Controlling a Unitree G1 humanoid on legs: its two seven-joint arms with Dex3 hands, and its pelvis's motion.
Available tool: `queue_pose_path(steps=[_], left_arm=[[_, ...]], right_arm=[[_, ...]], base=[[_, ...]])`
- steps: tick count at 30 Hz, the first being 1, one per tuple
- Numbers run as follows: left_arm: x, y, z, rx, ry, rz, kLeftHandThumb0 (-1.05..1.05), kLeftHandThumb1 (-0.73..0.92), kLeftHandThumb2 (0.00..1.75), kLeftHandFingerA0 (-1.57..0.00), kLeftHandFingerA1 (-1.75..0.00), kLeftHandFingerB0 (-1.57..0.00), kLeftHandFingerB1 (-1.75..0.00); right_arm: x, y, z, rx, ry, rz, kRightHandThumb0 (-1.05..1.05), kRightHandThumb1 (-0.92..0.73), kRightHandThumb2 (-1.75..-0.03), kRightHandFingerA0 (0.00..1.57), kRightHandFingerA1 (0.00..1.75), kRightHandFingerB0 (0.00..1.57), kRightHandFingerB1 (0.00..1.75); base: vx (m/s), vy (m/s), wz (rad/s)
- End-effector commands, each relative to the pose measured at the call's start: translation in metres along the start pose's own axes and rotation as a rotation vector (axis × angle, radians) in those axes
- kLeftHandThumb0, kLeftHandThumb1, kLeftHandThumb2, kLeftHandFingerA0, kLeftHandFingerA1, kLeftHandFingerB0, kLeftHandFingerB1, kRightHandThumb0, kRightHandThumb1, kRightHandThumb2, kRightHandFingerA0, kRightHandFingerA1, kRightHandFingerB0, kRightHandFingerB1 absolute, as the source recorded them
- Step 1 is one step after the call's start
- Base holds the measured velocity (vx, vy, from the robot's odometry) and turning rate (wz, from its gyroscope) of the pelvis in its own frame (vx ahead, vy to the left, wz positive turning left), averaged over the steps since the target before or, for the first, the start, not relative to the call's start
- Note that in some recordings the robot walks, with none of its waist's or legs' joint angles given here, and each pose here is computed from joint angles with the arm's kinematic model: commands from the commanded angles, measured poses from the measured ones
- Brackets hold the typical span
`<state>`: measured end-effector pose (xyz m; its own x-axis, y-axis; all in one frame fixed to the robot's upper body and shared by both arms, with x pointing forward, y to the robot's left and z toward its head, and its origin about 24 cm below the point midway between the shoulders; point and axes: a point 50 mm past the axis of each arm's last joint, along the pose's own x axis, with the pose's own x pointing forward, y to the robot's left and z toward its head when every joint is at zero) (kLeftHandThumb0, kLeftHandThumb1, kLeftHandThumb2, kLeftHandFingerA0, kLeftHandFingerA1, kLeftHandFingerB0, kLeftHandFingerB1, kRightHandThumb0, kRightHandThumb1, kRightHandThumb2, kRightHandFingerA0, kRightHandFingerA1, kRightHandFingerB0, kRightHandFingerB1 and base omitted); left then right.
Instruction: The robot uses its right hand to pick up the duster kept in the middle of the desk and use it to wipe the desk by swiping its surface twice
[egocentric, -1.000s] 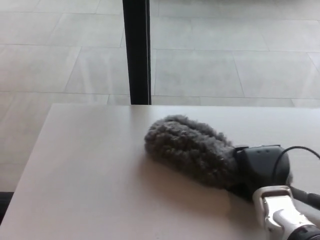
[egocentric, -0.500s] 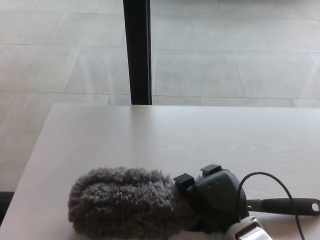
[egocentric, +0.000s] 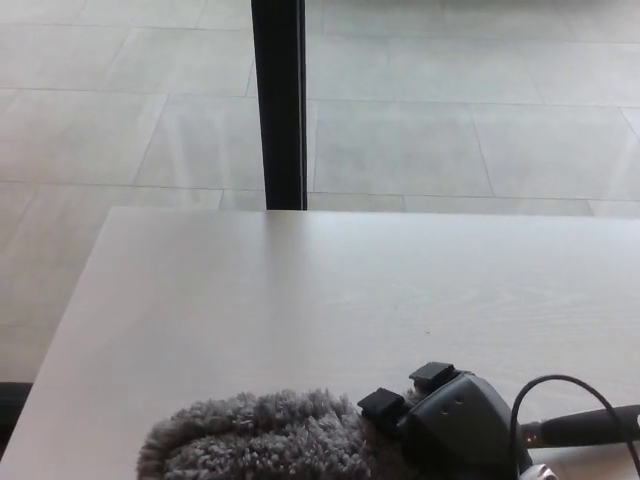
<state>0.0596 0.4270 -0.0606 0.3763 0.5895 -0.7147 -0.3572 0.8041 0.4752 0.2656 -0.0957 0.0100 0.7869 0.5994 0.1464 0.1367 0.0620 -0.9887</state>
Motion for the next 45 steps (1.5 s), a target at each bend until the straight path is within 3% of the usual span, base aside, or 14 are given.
queue_pose_path(steps=[1, 9, 10, 11, 18, 20, 24, 26, 35, 38, 40, 42, 43, 45], left_arm=[[-0.001, 0.003, 0.002, 0.003, -0.015, 0.001, -0.49, 0.63, 0.59, -0.76, -0.65, -0.72, -0.51], [-0.001, 0.003, 0.001, 0.007, -0.019, 0.003, -0.48, 0.62, 0.59, -0.78, -0.66, -0.73, -0.51], [-0.001, 0.002, 0.000, 0.013, -0.018, 0.001, -0.41, 0.64, 0.60, -0.76, -0.60, -0.69, -0.50], [-0.001, 0.002, -0.001, 0.006, -0.012, 0.000, -0.47, 0.62, 0.59, -0.80, -0.65, -0.74, -0.51], [-0.003, 0.001, -0.011, 0.026, 0.010, 0.012, -0.50, 0.61, 0.59, -0.81, -0.62, -0.73, -0.49], [-0.003, 0.002, -0.010, 0.010, 0.000, 0.004, -0.46, 0.61, 0.58, -0.79, -0.70, -0.73, -0.53], [-0.005, 0.003, -0.013, 0.010, -0.006, 0.001, -0.49, 0.61, 0.58, -0.74, -0.65, -0.70, -0.52], [-0.005, 0.004, -0.016, 0.026, 0.010, 0.006, -0.48, 0.61, 0.59, -0.75, -0.59, -0.71, -0.50], [-0.005, 0.003, -0.019, 0.018, 0.033, 0.009, -0.47, 0.59, 0.58, -0.82, -0.64, -0.73, -0.50], [-0.006, 0.004, -0.021, 0.000, 0.034, 0.004, -0.46, 0.60, 0.58, -0.80, -0.70, -0.74, -0.52], [-0.006, 0.004, -0.021, -0.009, 0.041, 0.008, -0.47, 0.59, 0.58, -0.82, -0.75, -0.77, -0.54], [-0.007, 0.005, -0.024, 0.002, 0.041, 0.009, -0.48, 0.61, 0.58, -0.78, -0.69, -0.74, -0.51], [-0.008, 0.005, -0.025, 0.032, 0.039, 0.009, -0.49, 0.62, 0.59, -0.80, -0.71, -0.73, -0.51], [-0.007, 0.004, -0.026, -0.004, 0.054, 0.020, -0.47, 0.58, 0.57, -0.84, -0.75, -0.74, -0.51]], right_arm=[[0.007, 0.004, -0.010, -0.084, 0.027, 0.051, -0.28, -0.47, -0.69, 0.99, 1.75, 0.92, 1.00], [0.036, 0.002, -0.020, -0.112, 0.096, 0.076, -0.22, -0.47, -0.76, 0.98, 1.75, 0.87, 1.27], [0.035, 0.003, -0.022, -0.105, 0.106, 0.076, 0.01, -0.48, -0.53, 0.99, 1.54, 0.95, 0.86], [0.036, 0.004, -0.027, -0.119, 0.132, 0.095, -0.26, -0.49, -0.67, 0.97, 1.69, 0.92, 1.00], [0.005, 0.021, -0.083, -0.182, 0.381, 0.195, -0.26, -0.54, -0.62, 0.96, 1.70, 0.91, 0.90], [-0.013, 0.026, -0.101, -0.211, 0.475, 0.288, -0.37, -0.51, -0.55, 0.94, 1.62, 0.90, 0.58], [-0.043, 0.026, -0.129, -0.216, 0.636, 0.316, -0.36, -0.50, -0.59, 0.89, 1.64, 0.88, 0.71], [-0.060, 0.023, -0.144, -0.226, 0.735, 0.332, -0.35, -0.56, -0.59, 0.86, 1.68, 0.80, 1.03], [-0.103, -0.003, -0.194, -0.029, 1.270, 0.256, -0.44, -0.55, -0.56, 0.86, 1.54, 0.72, 0.63], [-0.122, -0.004, -0.200, 0.070, 1.418, 0.175, -0.36, -0.56, -0.61, 0.81, 1.60, 0.71, 0.97], [-0.133, -0.003, -0.203, 0.157, 1.488, 0.144, -0.39, -0.53, -0.59, 0.81, 1.46, 0.84, 0.52], [-0.141, -0.002, -0.203, 0.209, 1.541, 0.140, -0.39, -0.55, -0.59, 0.81, 1.41, 0.65, 0.49], [-0.143, 0.000, -0.203, 0.226, 1.562, 0.132, -0.50, -0.48, -0.85, 0.89, 1.20, 0.51, 0.57], [-0.149, 0.002, -0.202, 0.264, 1.581, 0.112, -0.40, -0.58, -0.57, 0.79, 1.37, 0.78, 0.56]], base=[[0.00, 0.000, 0.00], [0.00, 0.000, 0.00], [0.00, 0.000, 0.00], [0.00, 0.000, 0.00], [0.00, 0.000, 0.00], [0.00, 0.000, 0.00], [0.00, 0.000, 0.00], [0.00, 0.000, 0.00], [0.00, 0.000, 0.00], [0.00, 0.000, 0.00], [0.00, 0.000, 0.00], [0.00, 0.000, 0.00], [0.00, 0.000, 0.00], [0.00, 0.000, 0.00]])
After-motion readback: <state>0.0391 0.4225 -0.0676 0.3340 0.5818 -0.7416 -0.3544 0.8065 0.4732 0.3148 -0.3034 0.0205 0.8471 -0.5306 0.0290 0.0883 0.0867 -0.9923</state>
